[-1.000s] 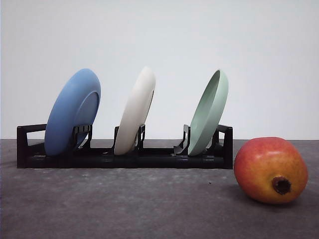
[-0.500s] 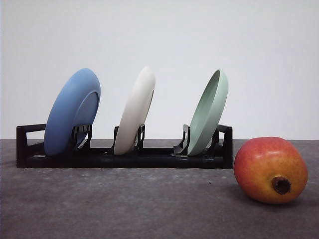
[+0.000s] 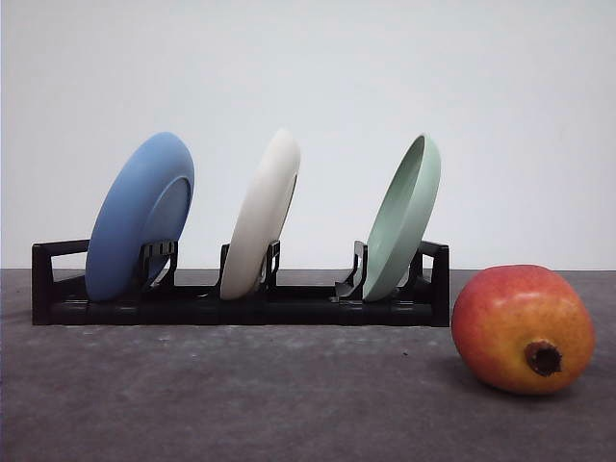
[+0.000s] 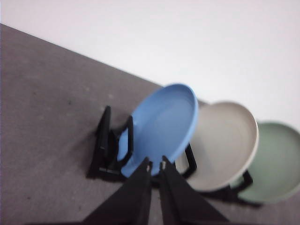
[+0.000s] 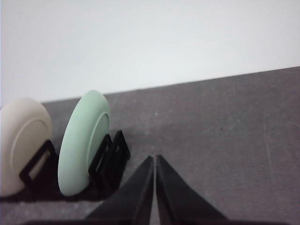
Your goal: Place pomegranate in white plate
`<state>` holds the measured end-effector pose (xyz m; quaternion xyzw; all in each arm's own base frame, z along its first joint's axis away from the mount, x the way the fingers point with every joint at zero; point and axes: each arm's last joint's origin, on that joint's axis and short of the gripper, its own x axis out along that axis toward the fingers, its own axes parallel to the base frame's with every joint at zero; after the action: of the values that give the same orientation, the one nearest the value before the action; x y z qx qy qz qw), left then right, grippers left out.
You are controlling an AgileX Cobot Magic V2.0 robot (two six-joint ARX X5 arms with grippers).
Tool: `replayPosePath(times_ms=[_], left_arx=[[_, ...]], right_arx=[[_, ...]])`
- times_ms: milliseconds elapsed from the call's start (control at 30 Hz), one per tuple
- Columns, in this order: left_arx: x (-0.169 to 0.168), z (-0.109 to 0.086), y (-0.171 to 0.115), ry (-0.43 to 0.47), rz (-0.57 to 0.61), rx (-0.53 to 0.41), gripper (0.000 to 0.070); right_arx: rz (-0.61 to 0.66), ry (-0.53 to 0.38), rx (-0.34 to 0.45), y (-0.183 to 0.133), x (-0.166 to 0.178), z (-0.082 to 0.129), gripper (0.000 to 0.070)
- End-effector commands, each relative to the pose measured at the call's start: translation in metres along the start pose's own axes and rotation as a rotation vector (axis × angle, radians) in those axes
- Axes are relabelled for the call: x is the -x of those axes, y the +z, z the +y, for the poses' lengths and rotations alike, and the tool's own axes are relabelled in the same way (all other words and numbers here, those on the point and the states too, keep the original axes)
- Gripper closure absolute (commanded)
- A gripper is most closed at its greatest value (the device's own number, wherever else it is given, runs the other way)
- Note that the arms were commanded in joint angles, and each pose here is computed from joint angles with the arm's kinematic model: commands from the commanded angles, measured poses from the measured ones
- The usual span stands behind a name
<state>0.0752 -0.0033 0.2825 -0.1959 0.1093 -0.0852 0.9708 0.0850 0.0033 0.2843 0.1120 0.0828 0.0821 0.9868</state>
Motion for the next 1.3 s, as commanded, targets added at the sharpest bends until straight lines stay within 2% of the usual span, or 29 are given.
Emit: replayPosePath(times_ms=[0, 233, 433, 667, 700, 733, 833, 867, 900, 1067, 1267], left_arx=[[0.001, -0.006, 0.012, -0.016, 0.031, -0.098, 0.0689], [-0.007, -0.018, 0.045, -0.062, 0.206, -0.195, 0.0689], [-0.014, -0.024, 0.060, -0.119, 0.324, -0.230, 0.0689], [-0.018, -0.024, 0.062, -0.118, 0.346, -0.235, 0.0657], [-0.018, -0.024, 0.062, -0.118, 0.346, -0.235, 0.0627], [-0.018, -0.024, 0.062, -0.118, 0.346, -0.235, 0.0562], [-0.018, -0.024, 0.062, -0.117, 0.346, -0.235, 0.0223], [-0.018, -0.024, 0.062, -0.117, 0.346, -0.235, 0.0133], [-0.018, -0.024, 0.062, -0.117, 0.345, -0.235, 0.0110], [-0.020, -0.025, 0.063, -0.131, 0.343, -0.228, 0.0111], [-0.033, -0.036, 0.073, -0.215, 0.335, -0.202, 0.0118]], right_arx=[[0.027, 0.016, 0.069, 0.014, 0.000, 0.003, 0.0699], [0.237, 0.091, 0.153, 0.051, -0.011, 0.012, 0.0699], [0.389, 0.137, 0.173, 0.064, -0.019, 0.015, 0.0699], [0.448, 0.158, 0.173, 0.063, -0.027, 0.016, 0.0695], [0.446, 0.154, 0.170, 0.063, -0.027, 0.016, 0.0683], [0.445, 0.154, 0.170, 0.063, -0.028, 0.016, 0.0640], [0.441, 0.151, 0.156, 0.063, -0.028, 0.016, 0.0323], [0.442, 0.149, 0.148, 0.063, -0.028, 0.016, 0.0247], [0.442, 0.148, 0.144, 0.063, -0.028, 0.016, 0.0218], [0.442, 0.147, 0.139, 0.063, -0.028, 0.016, 0.0215], [0.443, 0.147, 0.139, 0.063, -0.028, 0.016, 0.0215]])
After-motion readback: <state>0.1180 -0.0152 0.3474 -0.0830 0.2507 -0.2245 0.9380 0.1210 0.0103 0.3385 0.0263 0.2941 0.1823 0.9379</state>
